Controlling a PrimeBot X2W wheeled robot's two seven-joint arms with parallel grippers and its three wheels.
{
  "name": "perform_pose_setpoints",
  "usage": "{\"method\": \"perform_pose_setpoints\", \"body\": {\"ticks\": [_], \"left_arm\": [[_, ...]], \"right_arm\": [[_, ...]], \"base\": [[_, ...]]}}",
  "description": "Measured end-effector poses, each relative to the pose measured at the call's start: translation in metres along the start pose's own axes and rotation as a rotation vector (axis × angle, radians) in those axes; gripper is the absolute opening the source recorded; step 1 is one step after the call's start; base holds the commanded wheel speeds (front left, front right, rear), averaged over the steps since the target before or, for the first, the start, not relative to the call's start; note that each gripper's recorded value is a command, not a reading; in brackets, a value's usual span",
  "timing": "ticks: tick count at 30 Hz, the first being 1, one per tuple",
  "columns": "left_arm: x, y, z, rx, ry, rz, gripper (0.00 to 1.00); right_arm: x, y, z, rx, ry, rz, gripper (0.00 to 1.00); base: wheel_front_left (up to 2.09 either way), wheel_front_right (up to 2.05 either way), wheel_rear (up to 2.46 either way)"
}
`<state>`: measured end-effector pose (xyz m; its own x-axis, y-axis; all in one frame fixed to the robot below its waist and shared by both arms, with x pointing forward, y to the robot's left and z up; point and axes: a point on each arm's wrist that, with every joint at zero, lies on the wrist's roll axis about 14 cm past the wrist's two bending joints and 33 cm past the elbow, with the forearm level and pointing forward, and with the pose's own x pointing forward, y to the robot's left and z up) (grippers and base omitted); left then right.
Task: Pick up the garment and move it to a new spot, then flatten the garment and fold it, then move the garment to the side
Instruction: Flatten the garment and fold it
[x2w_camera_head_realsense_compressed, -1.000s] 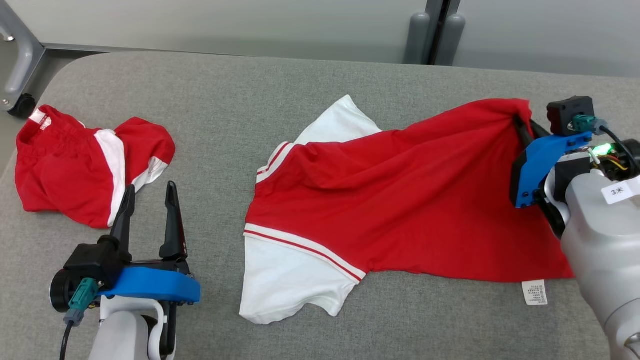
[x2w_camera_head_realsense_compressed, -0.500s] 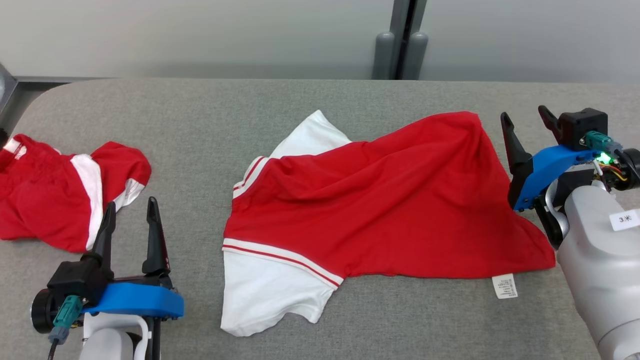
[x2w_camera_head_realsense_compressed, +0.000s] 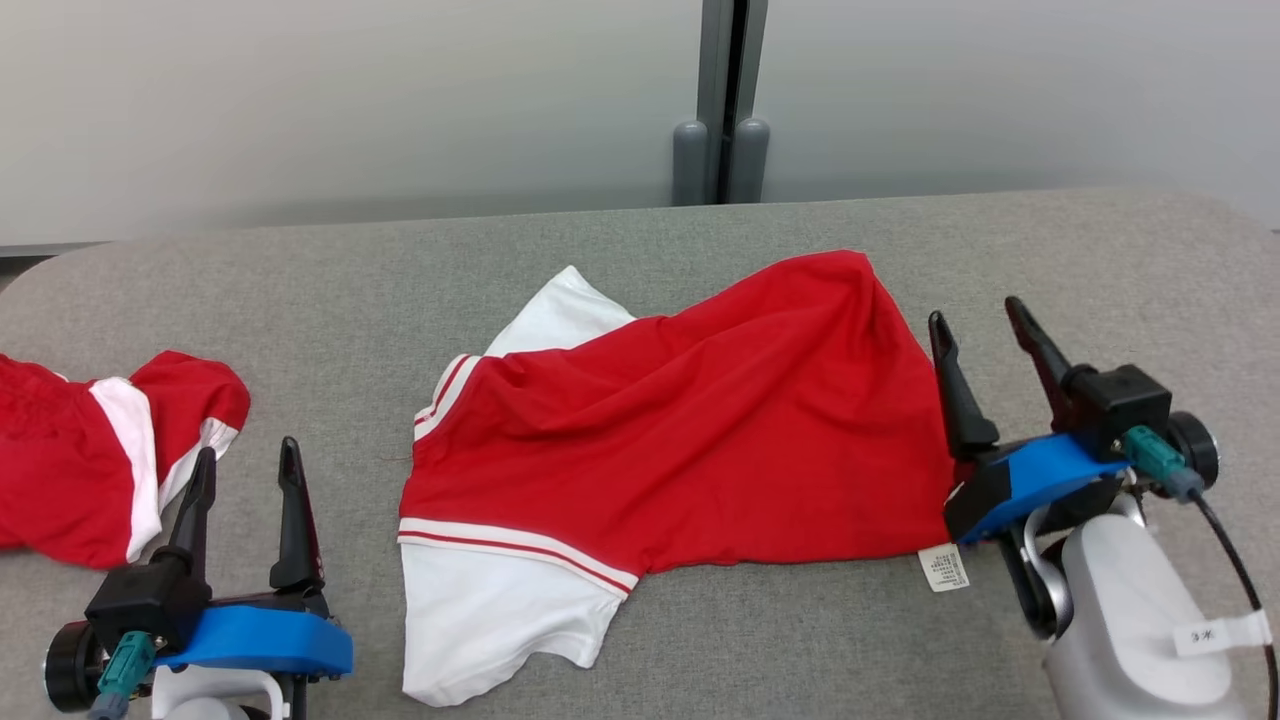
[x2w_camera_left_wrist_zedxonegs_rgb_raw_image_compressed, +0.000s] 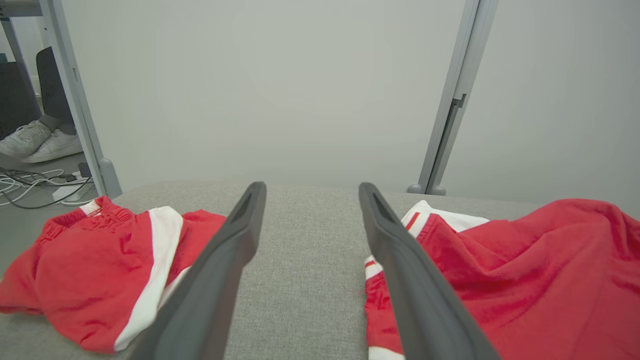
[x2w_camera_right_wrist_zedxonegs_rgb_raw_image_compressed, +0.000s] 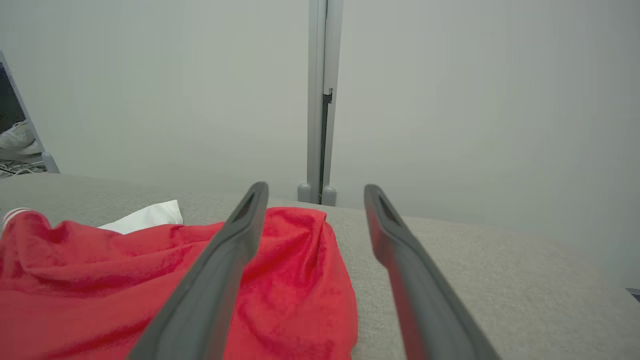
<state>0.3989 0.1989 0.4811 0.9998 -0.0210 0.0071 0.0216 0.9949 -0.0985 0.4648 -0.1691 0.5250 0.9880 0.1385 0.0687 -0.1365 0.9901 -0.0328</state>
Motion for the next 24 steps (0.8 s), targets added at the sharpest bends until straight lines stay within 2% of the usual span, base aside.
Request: {"method": "perform_pose_setpoints", "body": {"ticks": [9,24], "left_arm": [[-0.002,-0.006,0.001,0.013,-0.002,-0.018,1.0],[-0.015,-0.008,-0.005,0.045,0.019,-0.027,1.0]], "right_arm": [[-0.04,0.013,-0.013,0.036,0.009,-0.007,1.0],[-0.079,-0.003,-0.019,0.04,0.046,-0.078,1.0]], "base": [[0.0,0.0,0.0],[0.0,0.0,0.0]]}}
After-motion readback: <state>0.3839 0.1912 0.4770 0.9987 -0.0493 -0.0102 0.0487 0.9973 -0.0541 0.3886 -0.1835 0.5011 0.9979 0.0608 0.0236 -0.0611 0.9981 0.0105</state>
